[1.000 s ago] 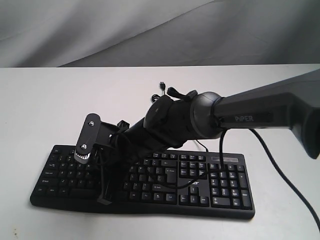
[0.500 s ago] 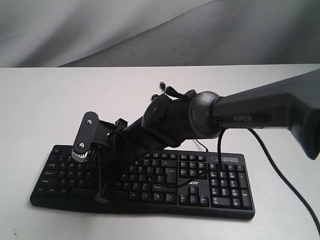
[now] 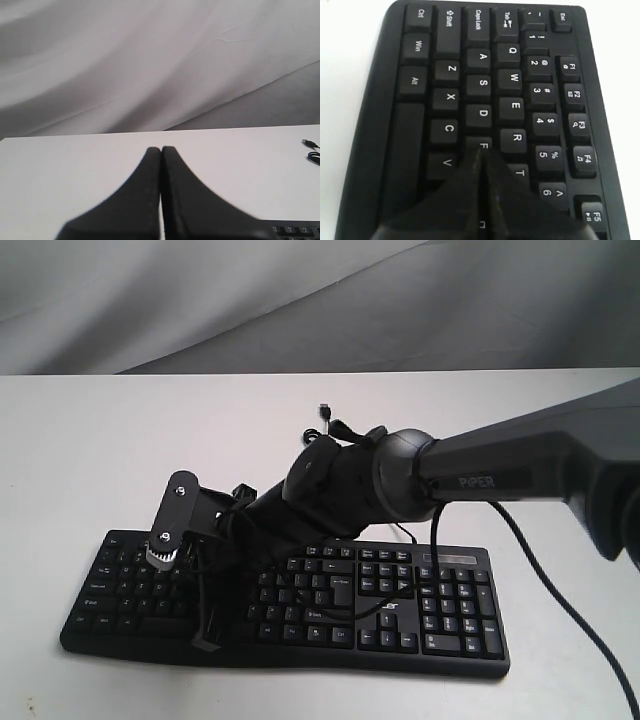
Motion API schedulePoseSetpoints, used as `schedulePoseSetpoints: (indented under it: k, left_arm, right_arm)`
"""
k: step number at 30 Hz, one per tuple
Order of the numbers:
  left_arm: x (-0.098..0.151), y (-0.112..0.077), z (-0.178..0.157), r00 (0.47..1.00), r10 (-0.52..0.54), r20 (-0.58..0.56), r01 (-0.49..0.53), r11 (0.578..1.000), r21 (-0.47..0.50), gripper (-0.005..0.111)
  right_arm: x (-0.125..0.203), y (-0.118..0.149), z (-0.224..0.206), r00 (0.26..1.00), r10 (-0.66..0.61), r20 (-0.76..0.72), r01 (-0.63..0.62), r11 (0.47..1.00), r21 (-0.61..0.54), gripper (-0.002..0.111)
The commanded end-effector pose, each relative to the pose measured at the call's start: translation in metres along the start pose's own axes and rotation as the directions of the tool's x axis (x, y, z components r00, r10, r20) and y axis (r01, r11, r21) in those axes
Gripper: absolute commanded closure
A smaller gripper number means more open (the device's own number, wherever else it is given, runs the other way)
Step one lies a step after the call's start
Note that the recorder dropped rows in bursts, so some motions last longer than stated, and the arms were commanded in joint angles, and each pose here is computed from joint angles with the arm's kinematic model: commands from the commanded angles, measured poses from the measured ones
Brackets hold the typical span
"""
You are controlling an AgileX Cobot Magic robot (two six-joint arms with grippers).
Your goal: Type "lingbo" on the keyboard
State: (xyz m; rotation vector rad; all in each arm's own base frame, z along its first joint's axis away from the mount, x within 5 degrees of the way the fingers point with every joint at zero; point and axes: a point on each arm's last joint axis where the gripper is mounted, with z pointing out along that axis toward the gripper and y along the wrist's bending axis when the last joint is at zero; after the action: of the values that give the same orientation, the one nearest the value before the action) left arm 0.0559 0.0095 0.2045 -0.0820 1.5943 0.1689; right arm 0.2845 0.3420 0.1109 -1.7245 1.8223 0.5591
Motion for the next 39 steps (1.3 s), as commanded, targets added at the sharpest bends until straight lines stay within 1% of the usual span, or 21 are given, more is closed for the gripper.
schedulePoseSetpoints:
  k: [1, 4, 7, 11, 14, 22, 39]
  left_arm:
    - [0.0, -0.001, 0.0, 1.0, -0.002, 0.01, 0.002, 1.0, 0.007, 0.106]
    - [0.0, -0.001, 0.0, 1.0, -0.002, 0.01, 0.002, 1.0, 0.007, 0.106]
    - [0.0, -0.001, 0.0, 1.0, -0.002, 0.01, 0.002, 1.0, 0.007, 0.106]
    - [0.0, -0.001, 0.0, 1.0, -0.002, 0.01, 0.002, 1.0, 0.007, 0.106]
    - [0.0, -0.001, 0.0, 1.0, -0.002, 0.01, 0.002, 1.0, 0.007, 0.106]
    - [0.0, -0.001, 0.0, 1.0, -0.002, 0.01, 0.002, 1.0, 0.007, 0.106]
    - [0.0, -0.001, 0.0, 1.0, -0.002, 0.01, 0.002, 1.0, 0.007, 0.106]
  right_arm:
    - [-0.003, 0.0, 0.0, 1.0, -0.002, 0.008, 0.002, 1.0, 0.002, 0.108]
    - [0.003, 0.001, 0.006, 1.0, 0.009, -0.005, -0.01, 1.0, -0.007, 0.108]
    - [0.003, 0.001, 0.006, 1.0, 0.011, -0.003, -0.011, 1.0, -0.006, 0.108]
    - [-0.01, 0.0, -0.009, 1.0, -0.011, 0.027, 0.011, 1.0, 0.006, 0.108]
    - [-0.015, 0.003, -0.016, 1.0, -0.009, 0.026, 0.01, 1.0, -0.01, 0.108]
    - [-0.011, 0.008, -0.015, 1.0, -0.009, -0.005, 0.009, 0.998, -0.061, 0.108]
    - [-0.01, 0.01, -0.015, 1.0, -0.023, -0.015, 0.022, 0.996, -0.086, 0.108]
